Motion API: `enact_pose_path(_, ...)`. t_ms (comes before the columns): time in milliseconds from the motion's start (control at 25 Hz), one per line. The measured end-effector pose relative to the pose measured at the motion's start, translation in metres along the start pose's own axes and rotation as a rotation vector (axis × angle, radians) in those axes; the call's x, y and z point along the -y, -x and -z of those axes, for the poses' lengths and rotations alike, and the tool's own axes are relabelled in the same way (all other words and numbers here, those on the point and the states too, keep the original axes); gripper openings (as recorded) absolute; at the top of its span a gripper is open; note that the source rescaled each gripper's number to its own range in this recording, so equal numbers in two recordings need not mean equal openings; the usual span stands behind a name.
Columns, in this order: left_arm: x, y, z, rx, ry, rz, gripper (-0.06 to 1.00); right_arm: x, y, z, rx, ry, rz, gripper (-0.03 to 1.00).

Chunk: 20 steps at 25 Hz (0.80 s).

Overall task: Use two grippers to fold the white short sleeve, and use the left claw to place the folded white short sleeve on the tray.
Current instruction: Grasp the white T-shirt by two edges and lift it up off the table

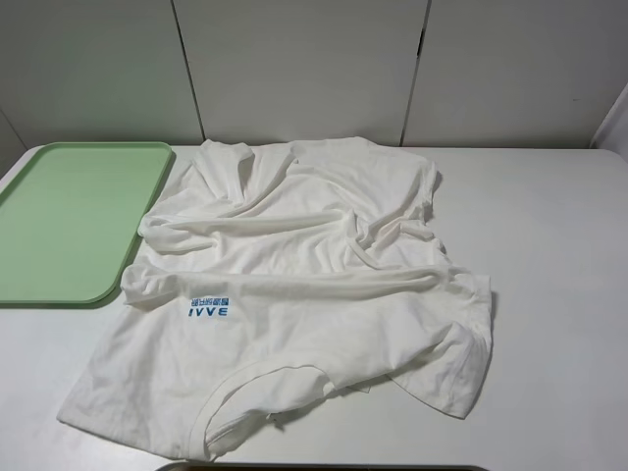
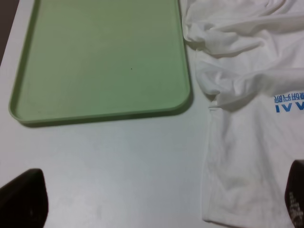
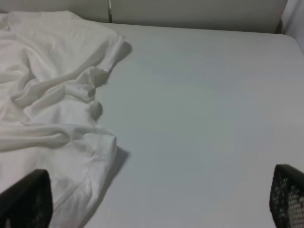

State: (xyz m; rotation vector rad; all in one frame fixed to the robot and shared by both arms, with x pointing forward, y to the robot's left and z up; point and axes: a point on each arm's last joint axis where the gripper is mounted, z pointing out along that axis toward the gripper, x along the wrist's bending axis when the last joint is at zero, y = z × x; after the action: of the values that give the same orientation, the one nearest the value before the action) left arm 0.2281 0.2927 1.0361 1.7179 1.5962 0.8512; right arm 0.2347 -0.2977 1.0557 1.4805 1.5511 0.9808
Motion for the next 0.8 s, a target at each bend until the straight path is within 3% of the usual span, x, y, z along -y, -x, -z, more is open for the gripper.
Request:
enact_pose_path(600,0.000,0.000,0.000,0.000,0.003,0.000,1.00,0.000,-0.001,0.000,-0.008,0.000,-0.005,1.00)
enact_pose_path(800,-0.010,0.001,0.006,0.017,0.016,0.010,1.00,-0.012,-0.007,0.002,-0.085,-0.011,-0.053,1.00)
